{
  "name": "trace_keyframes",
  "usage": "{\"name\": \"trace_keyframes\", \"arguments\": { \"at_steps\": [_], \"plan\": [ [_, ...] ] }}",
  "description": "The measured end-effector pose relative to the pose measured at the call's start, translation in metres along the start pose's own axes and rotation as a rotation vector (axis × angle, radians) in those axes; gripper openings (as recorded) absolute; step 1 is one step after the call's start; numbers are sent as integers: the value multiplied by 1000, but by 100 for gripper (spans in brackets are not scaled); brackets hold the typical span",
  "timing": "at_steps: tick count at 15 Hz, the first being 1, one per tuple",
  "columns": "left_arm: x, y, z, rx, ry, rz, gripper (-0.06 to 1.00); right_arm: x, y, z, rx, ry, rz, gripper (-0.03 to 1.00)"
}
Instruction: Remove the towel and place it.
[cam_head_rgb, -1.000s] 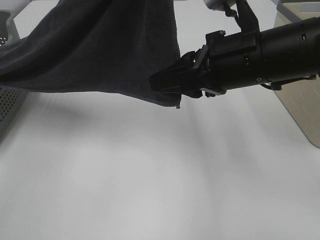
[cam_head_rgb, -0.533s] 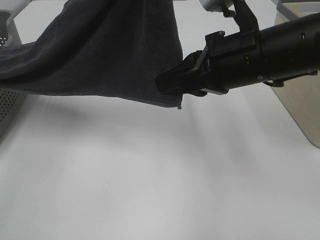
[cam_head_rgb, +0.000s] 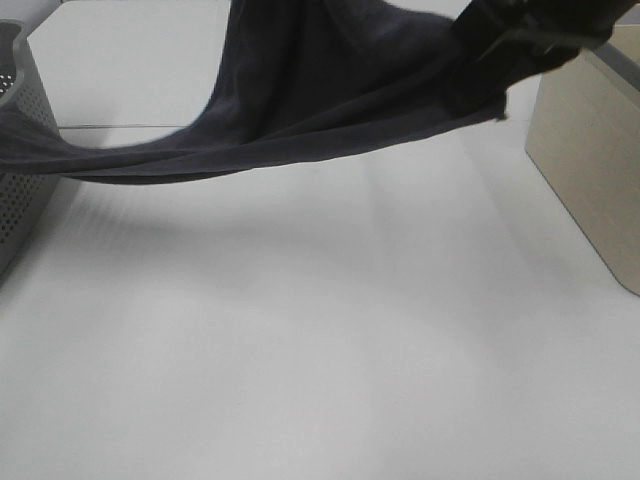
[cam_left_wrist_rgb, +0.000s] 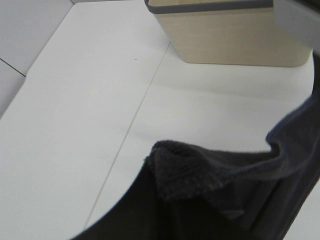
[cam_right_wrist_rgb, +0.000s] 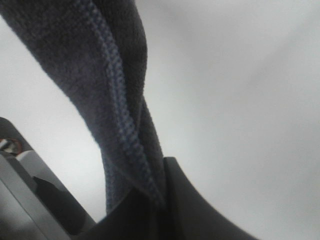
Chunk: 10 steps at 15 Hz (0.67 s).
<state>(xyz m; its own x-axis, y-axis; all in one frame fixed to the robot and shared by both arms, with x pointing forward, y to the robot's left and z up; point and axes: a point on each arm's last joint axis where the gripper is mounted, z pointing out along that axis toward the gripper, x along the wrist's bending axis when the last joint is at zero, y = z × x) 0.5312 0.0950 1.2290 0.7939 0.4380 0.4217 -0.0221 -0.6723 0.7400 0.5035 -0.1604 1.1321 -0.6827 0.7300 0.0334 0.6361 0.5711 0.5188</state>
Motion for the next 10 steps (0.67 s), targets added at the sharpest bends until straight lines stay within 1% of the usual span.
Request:
{"name": "trace_keyframes", "arguments": {
  "at_steps": [1, 2, 3, 4, 5, 6, 7, 9, 10],
  "plan": [
    [1, 0, 0, 0, 7, 35, 0, -4, 12, -21, 0, -61, -17, 2],
    [3, 1, 0, -8, 28, 95, 0, -7, 18, -32, -11, -96, -30, 2],
    [5, 2, 0, -22, 62, 153, 0, -13, 32, -46, -46, -160, -47, 2],
    [13, 4, -1, -25, 151, 243, 0, -22, 58, -69, -131, -261, -78, 2],
    [16, 4, -2, -24, 177, 263, 0, -24, 68, -80, -173, -294, -87, 2],
    [21, 4, -3, -7, 240, 321, 0, -25, 72, -84, -189, -306, -93, 2],
    [27, 4, -4, 11, 304, 383, 0, -26, 79, -94, -225, -334, -108, 2],
    [38, 8, -9, 25, 444, 519, 0, -30, 86, -104, -251, -392, -149, 2],
    [40, 11, -10, 14, 478, 545, 0, -32, 86, -107, -251, -429, -169, 2]
  ]
}}
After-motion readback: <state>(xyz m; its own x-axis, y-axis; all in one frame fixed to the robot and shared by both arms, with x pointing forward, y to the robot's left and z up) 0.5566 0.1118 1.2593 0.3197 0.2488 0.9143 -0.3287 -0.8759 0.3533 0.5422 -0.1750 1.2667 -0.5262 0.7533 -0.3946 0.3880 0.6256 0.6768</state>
